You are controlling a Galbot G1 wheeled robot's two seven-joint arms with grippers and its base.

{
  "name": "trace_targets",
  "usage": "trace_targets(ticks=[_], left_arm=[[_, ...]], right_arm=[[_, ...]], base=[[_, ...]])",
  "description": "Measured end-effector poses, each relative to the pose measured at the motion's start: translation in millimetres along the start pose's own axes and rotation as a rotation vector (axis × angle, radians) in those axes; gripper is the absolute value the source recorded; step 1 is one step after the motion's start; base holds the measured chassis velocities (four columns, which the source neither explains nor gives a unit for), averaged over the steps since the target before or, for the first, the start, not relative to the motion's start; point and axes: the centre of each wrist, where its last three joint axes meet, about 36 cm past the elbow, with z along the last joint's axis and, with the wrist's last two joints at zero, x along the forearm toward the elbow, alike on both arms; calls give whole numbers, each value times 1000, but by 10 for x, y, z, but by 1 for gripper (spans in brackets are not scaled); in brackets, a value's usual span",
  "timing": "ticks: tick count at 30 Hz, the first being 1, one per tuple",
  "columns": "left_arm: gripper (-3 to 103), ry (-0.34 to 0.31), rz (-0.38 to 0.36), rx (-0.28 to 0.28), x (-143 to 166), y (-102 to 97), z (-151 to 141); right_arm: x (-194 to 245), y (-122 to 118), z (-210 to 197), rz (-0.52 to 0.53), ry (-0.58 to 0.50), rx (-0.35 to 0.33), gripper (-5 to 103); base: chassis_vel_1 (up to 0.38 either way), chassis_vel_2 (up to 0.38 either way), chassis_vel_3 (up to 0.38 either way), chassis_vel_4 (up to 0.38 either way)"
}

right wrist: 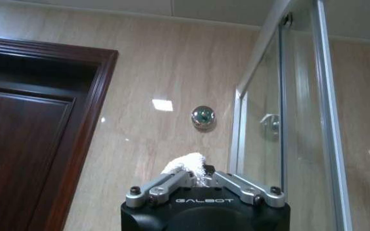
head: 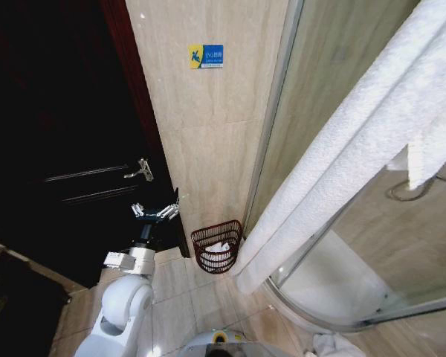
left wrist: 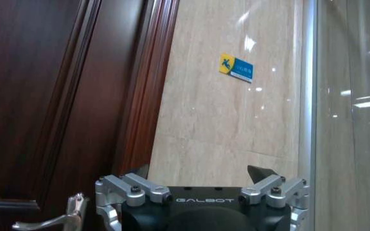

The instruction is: Discard the used towel into the hamper.

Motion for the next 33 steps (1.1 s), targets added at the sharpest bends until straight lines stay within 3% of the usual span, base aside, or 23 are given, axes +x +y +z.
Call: trace_targets(ticks=[33], left_arm=[[100, 0, 0, 0, 0, 0, 0]], right_arm=[[0, 0, 0, 0, 0, 0, 2]], base=[[0, 0, 0, 0]])
